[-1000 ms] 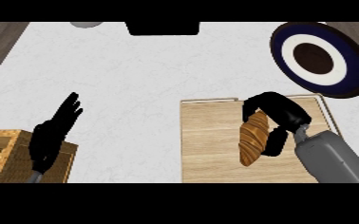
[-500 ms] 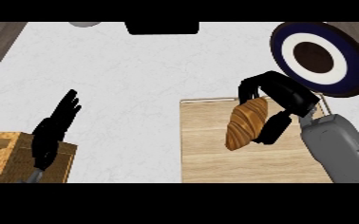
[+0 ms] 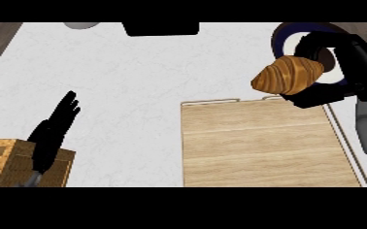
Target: Pick the croissant from the tray and place it in the plate
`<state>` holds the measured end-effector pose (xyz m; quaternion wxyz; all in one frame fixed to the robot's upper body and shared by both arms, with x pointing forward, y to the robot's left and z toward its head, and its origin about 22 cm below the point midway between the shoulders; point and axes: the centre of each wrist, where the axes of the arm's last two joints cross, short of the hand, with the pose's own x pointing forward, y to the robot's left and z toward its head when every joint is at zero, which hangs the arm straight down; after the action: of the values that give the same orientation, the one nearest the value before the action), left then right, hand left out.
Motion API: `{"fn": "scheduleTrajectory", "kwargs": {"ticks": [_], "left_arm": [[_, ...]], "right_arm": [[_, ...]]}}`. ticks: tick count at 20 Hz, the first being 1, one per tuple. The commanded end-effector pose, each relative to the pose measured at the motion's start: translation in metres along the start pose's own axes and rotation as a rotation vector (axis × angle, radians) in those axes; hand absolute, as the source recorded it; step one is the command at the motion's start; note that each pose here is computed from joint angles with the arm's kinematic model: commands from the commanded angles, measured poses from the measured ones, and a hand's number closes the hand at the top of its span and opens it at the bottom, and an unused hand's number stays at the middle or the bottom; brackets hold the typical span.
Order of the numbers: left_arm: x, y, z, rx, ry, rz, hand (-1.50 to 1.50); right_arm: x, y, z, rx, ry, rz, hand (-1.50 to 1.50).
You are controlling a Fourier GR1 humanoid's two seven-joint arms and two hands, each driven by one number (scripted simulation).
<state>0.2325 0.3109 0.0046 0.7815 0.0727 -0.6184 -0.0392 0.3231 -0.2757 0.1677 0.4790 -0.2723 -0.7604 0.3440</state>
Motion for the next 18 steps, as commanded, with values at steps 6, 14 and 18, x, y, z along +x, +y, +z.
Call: {"fn": "scheduleTrajectory", "kwargs": {"ticks": [6,14,18], "left_arm": [[0.019,-0.045,-0.025,0.030,-0.068,-0.003,0.00],[0.036,-0.026,-0.043,-0.011,-0.080,0.004,0.00],[0.029,-0.025,-0.036,-0.016,-0.096,-0.003,0.00]], "right_arm": [[-0.052,-0.052,0.000,-0.228,0.231,-0.087,1.50],[-0.114,-0.068,-0.004,-0.270,0.363,-0.096,1.50],[-0.150,-0.072,0.006,-0.264,0.401,-0.101,1.50]]}}
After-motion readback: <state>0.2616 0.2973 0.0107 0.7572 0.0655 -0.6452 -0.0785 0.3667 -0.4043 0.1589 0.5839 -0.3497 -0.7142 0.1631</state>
